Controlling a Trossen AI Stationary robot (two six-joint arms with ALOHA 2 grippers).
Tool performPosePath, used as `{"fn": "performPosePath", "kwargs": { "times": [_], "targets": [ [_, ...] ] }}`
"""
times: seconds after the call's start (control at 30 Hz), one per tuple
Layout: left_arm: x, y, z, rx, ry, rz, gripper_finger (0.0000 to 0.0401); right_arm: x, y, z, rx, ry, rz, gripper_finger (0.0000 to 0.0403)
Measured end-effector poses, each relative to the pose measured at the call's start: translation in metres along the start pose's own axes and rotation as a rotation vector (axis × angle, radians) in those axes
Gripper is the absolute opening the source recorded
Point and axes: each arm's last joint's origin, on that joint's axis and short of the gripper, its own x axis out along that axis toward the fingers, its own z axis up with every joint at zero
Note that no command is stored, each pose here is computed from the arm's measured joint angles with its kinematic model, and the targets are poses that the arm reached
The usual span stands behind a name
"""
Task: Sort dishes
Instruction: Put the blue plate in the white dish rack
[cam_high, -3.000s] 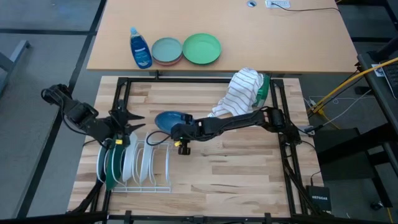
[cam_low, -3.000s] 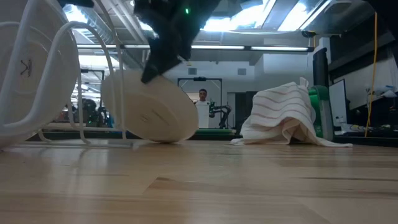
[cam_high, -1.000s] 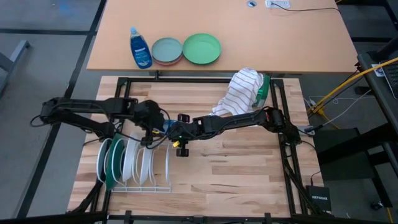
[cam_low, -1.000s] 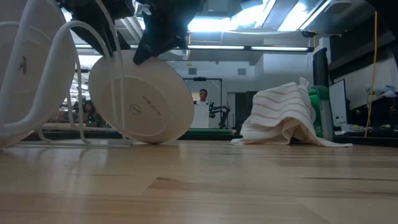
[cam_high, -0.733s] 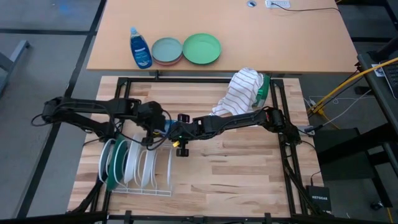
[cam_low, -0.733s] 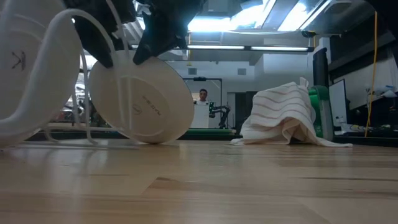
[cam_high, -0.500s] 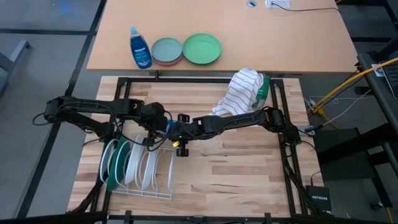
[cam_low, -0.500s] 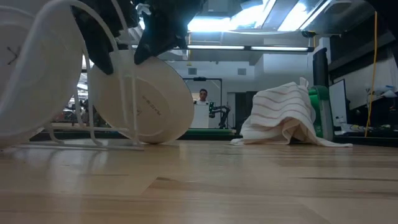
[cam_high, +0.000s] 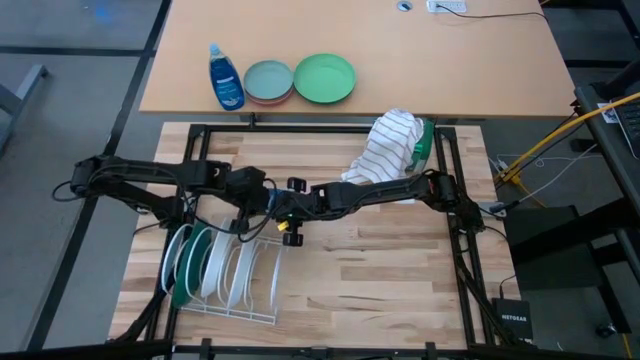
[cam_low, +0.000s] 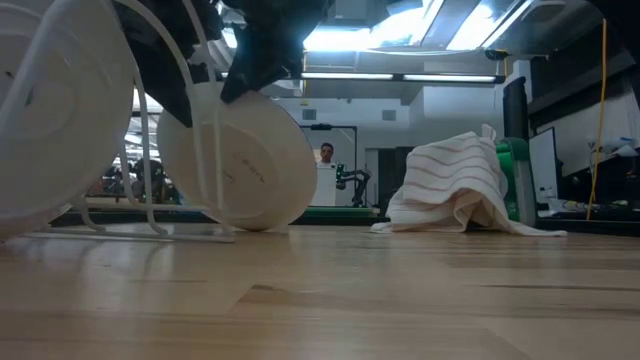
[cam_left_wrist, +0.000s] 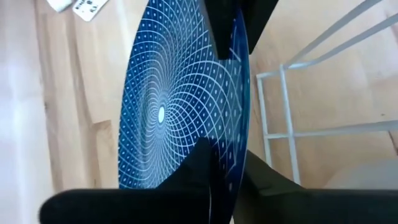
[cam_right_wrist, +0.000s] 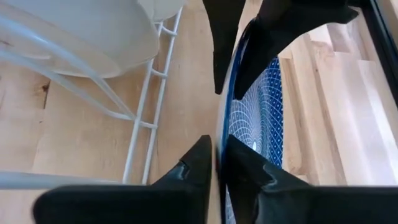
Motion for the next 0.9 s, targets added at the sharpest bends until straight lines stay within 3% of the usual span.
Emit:
{"fn": "performPosePath", "kwargs": {
  "times": [0.3, 0.9],
  "targets": [
    [-0.012, 0.0, -0.002, -0.06, -0.037, 0.036, 0.0012, -0.002, -0.001, 0.001, -0.003, 0.002, -0.035, 0.0078],
    [-0.027, 0.002, -0.001, -0.194, -0.082, 0.075, 0.0007, -0.055, -0.013, 0.002, -0.019, 0.057, -0.172, 0.0076]
  ]
}}
